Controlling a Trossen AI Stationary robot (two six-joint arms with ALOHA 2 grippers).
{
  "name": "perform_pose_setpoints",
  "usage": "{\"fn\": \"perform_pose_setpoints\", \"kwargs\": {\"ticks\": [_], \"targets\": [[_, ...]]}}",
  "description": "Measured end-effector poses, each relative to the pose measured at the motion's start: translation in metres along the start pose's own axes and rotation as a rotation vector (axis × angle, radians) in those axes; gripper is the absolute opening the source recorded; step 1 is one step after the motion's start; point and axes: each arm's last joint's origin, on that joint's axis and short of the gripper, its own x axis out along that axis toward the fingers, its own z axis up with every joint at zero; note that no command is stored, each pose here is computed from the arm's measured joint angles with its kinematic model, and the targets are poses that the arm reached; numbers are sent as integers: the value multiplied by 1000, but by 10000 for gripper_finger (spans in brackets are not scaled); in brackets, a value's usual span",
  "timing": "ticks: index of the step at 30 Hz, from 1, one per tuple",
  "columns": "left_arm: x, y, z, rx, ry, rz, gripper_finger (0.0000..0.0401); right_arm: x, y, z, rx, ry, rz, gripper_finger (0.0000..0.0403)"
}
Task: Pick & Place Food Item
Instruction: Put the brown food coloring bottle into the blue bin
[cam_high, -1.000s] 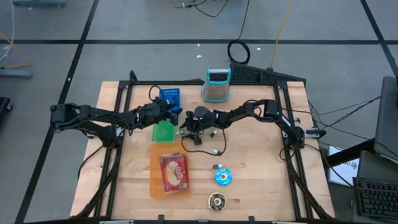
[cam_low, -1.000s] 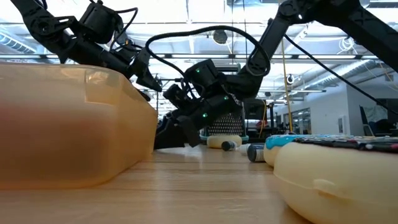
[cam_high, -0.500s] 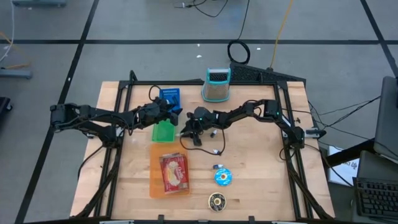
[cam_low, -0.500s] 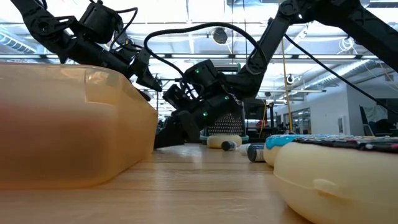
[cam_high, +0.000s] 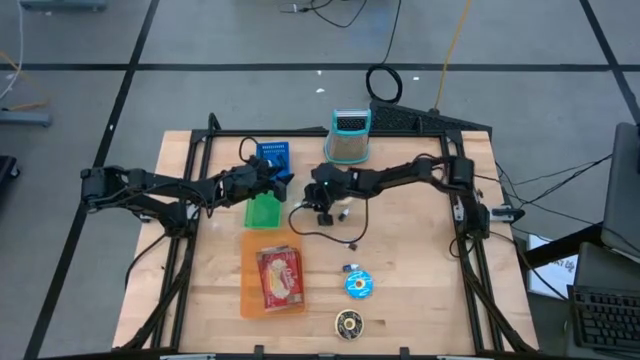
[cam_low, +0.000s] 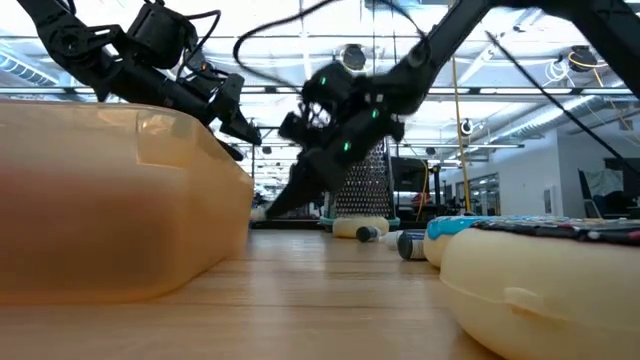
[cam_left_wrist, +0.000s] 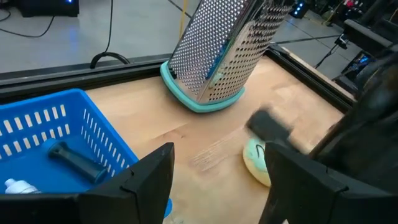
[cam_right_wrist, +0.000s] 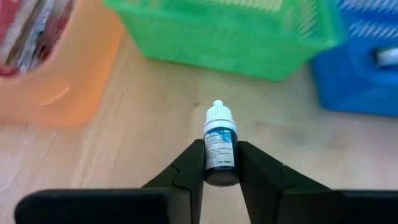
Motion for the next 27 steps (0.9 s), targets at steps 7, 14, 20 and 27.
{"fn": "perform_pose_setpoints", "kwargs": {"ticks": [7, 14, 20, 27], "targets": [[-3, -12, 0, 104, 29, -190, 253, -52, 4, 25, -12, 44, -46, 68], [-14, -38, -2, 260, -66, -351, 253, -113, 19, 26, -5, -70, -79, 73], [-25, -55, -7, 386, -113, -438, 253, -146, 41, 10, 28, -318, -107, 67], [-21, -66, -13, 385, -174, -441, 253, -156, 65, -7, 45, -554, -83, 69]]}}
